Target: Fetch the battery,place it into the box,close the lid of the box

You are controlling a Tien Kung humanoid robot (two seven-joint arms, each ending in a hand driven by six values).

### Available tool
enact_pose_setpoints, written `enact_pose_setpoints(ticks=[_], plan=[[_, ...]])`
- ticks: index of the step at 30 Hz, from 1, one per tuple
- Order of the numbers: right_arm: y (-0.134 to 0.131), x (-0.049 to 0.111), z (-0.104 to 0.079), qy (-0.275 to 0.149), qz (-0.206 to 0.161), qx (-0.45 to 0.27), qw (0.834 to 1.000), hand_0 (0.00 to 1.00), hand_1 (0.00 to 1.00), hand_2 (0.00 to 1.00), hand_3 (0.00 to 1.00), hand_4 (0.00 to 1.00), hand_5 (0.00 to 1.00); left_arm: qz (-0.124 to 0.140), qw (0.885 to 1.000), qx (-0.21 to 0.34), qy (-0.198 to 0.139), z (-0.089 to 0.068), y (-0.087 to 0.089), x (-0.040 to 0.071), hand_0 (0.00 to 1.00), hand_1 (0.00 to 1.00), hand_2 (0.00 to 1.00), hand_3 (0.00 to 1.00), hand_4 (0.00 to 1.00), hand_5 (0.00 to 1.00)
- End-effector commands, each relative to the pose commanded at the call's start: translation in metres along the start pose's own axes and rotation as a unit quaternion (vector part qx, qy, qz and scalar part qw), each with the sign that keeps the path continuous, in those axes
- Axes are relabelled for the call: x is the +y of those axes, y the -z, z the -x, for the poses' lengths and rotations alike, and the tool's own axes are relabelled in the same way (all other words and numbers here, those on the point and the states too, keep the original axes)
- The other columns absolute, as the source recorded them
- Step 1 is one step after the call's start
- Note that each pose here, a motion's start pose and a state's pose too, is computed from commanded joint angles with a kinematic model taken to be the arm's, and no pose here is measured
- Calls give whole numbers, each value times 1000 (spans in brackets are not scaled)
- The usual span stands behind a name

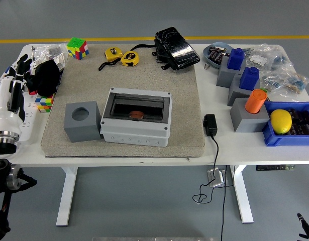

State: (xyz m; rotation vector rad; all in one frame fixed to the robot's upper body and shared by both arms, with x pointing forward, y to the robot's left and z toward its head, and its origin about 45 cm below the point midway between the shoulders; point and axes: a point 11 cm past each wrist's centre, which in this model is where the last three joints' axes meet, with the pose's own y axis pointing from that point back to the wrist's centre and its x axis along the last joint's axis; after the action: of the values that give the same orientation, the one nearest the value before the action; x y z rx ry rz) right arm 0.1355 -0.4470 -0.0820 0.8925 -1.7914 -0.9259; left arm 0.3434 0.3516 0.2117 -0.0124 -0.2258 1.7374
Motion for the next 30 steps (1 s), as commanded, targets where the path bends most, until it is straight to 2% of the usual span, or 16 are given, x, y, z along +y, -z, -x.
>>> enact_pose_setpoints(ticks=[30], plan=[[0, 0, 1, 0, 0, -1, 1000, 842, 800, 766, 799, 998, 998, 5, 1000, 3, -4, 0, -3, 1, 965, 946, 896, 908, 998, 998]])
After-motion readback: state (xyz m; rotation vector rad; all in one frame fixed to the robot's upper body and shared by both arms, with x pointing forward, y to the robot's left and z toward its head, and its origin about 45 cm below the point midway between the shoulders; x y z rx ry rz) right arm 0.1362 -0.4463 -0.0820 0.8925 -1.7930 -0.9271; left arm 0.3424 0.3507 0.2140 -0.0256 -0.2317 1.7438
